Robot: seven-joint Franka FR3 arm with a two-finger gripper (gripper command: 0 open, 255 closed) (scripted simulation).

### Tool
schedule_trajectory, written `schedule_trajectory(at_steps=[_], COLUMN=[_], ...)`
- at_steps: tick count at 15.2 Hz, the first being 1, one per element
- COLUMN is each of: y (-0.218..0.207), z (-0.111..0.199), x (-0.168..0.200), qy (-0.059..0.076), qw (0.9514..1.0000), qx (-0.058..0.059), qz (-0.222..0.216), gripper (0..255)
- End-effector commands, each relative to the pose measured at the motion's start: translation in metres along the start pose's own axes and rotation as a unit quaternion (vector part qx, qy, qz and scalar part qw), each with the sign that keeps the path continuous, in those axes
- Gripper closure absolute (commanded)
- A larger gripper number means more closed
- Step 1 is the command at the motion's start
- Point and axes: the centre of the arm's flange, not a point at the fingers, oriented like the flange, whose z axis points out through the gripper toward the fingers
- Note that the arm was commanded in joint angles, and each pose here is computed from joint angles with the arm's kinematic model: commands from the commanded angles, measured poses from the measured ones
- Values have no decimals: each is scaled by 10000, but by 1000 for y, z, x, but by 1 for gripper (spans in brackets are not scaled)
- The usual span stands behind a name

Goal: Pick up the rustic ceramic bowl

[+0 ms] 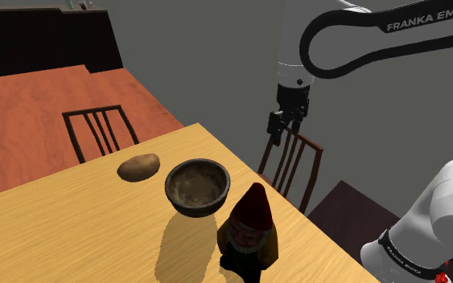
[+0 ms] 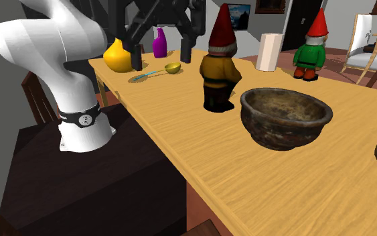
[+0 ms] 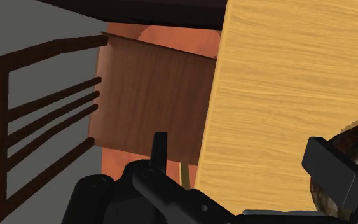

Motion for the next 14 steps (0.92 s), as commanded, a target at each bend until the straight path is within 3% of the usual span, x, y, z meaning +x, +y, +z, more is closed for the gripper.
schedule_trajectory(at_steps=[1,14], y=[-18,-142], z=[7,57], x=[13,112], qy=[12,64], qw=[10000,9996], qx=[32,210], qz=[30,187], gripper=[0,0])
